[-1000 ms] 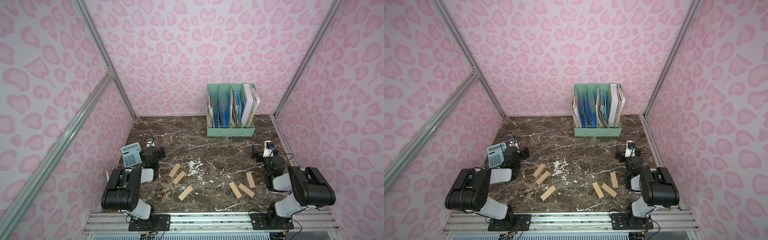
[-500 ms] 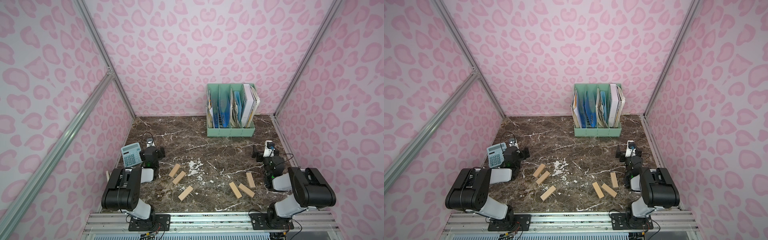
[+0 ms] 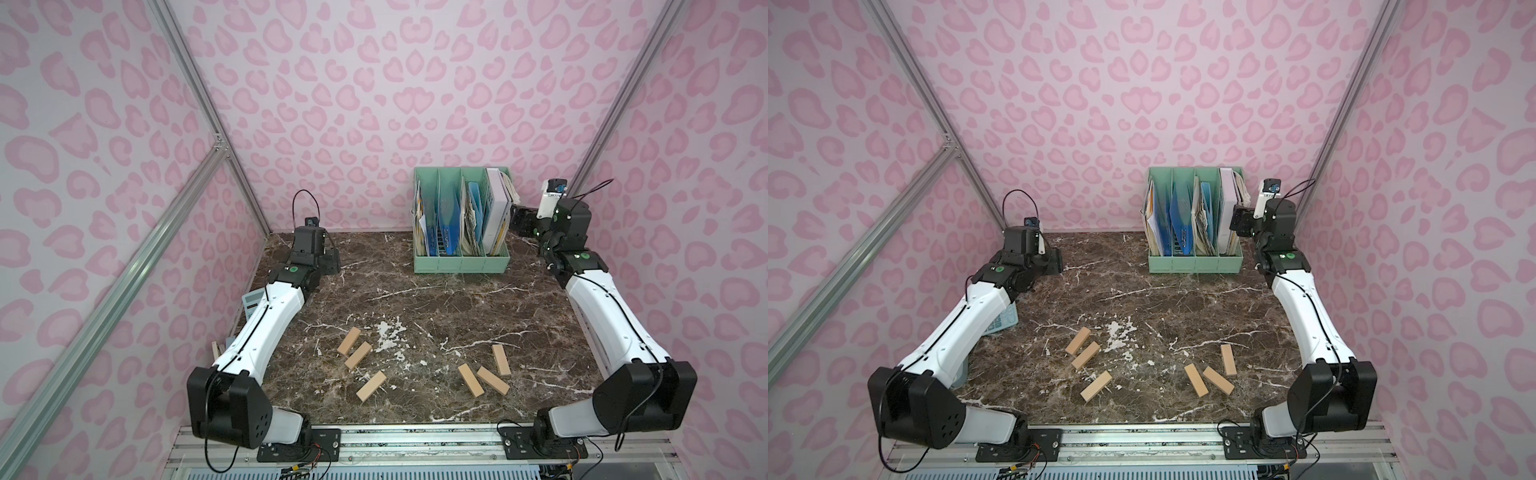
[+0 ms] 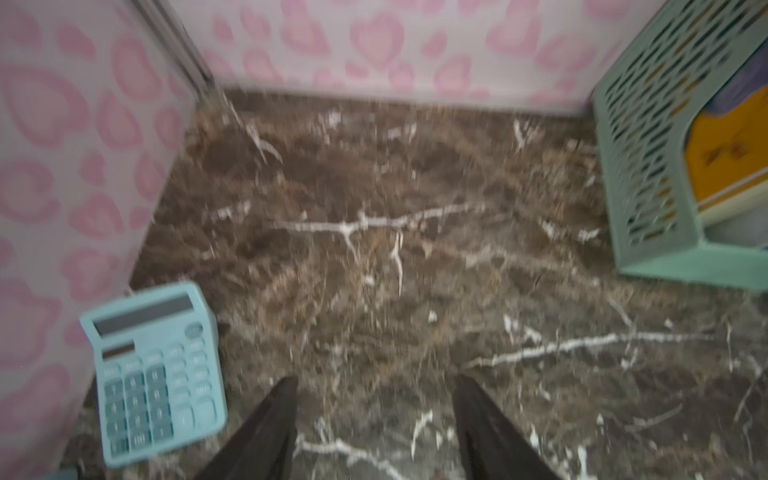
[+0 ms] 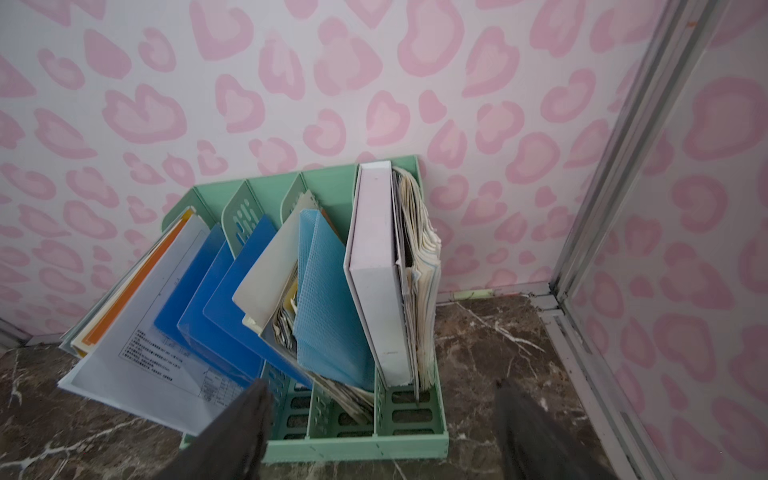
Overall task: Assemble the number 6 with building blocks
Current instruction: Move the building block to the center of the board.
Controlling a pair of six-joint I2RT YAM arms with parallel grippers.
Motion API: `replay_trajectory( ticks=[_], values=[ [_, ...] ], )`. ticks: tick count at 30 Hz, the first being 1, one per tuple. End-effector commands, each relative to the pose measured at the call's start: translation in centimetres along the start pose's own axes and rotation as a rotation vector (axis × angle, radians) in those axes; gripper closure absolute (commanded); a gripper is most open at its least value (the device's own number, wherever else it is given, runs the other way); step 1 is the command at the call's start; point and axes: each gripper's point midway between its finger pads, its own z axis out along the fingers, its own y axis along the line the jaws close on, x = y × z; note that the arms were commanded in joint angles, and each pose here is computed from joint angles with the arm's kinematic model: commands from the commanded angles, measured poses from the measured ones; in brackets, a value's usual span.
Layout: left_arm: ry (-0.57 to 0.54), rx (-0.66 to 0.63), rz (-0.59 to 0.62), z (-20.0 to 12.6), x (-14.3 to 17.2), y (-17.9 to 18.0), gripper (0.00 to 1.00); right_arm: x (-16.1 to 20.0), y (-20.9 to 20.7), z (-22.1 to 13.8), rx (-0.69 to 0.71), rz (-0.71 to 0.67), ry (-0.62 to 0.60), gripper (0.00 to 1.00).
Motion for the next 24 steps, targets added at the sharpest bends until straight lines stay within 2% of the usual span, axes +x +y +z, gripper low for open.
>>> replay_trajectory(
  ticks=[1, 4, 7, 10, 13, 17, 24],
  values=[
    [0.471, 0.035, -0.030, -1.4, 10.7, -0.3, 0.57, 3.2, 1.5, -1.2, -0.085, 0.031, 0.148, 0.13],
    [0.495, 0.058, -0.018, -2.6, 12.4, -1.4, 0.66, 3.8, 1.1, -1.9, -0.084, 0.035, 0.139, 0.10],
    [0.524, 0.095, -0.015, -2.7, 14.1, -2.2, 0.65, 6.1, 0.7, -2.2, -0.099, 0.076, 0.160, 0.10],
    [0.551, 0.089, 0.099, -1.8, 15.6, -3.3, 0.65, 7.7, 0.7, -2.5, -0.126, 0.116, 0.159, 0.10],
    [0.642, 0.080, 0.142, 0.2, 17.5, -3.5, 0.64, 8.6, 1.3, -2.5, -0.166, 0.136, 0.164, 0.10],
    [0.684, 0.080, 0.194, 2.2, 17.7, -4.2, 0.63, 8.8, 1.4, -2.7, -0.178, 0.122, 0.166, 0.09],
    [0.695, 0.079, 0.233, 3.5, 18.0, -4.7, 0.62, 8.2, 0.6, -3.7, -0.164, 0.116, 0.143, 0.08]
  ],
)
